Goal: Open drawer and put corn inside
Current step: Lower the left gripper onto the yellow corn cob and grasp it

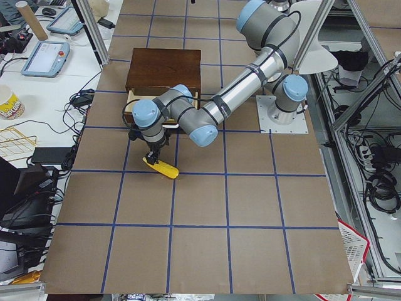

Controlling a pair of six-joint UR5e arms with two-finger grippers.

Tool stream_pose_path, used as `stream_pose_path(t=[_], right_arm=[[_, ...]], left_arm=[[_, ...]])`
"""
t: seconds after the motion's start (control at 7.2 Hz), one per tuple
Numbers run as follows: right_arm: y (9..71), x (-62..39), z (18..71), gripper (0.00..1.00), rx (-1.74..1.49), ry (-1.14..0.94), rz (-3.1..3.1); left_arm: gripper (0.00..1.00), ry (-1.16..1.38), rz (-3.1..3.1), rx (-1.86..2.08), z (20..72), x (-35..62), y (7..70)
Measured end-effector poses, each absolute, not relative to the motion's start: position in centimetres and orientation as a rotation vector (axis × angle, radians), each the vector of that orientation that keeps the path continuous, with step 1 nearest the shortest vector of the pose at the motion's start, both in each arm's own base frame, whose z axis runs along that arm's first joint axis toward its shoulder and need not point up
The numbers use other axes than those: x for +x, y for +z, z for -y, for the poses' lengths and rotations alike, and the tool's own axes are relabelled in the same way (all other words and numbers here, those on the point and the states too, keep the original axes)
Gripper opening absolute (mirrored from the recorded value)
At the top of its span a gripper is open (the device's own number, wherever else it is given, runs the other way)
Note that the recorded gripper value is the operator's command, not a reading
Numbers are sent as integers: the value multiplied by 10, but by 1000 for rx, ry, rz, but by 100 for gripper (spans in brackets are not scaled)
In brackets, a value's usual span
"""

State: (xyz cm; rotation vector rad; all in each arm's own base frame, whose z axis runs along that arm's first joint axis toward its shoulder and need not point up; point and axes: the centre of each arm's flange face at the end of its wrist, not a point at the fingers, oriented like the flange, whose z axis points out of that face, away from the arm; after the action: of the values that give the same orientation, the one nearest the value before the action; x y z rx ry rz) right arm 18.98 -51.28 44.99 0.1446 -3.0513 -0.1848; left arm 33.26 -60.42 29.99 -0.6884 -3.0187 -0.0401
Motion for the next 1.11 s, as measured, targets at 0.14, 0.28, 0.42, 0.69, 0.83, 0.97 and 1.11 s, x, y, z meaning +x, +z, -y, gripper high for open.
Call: stream_pose_path(t=[0.14, 0.28, 0.42, 0.69, 0.83, 0.97, 1.11], right_arm=[[450, 190, 513, 100, 145, -185, 3051], [450, 190, 513, 100, 145, -185, 3051], [450, 190, 513, 100, 145, -185, 3051], [450, 190, 513, 100, 145, -185, 3051], [450, 190, 513, 100, 145, -185, 3051], [450, 190, 513, 100, 145, -185, 3051], [450, 190, 513, 100, 145, -185, 3051]], left_arm=[[100, -56, 3005, -742, 601, 334, 287], [100, -69, 2992, -800, 599, 334, 273], [100, -79, 2985, -840, 597, 335, 259], [100, -90, 2976, -861, 594, 337, 236], [100, -96, 2970, -865, 594, 337, 229], [100, -102, 2962, -866, 594, 338, 222], [100, -109, 2954, -866, 595, 339, 215]])
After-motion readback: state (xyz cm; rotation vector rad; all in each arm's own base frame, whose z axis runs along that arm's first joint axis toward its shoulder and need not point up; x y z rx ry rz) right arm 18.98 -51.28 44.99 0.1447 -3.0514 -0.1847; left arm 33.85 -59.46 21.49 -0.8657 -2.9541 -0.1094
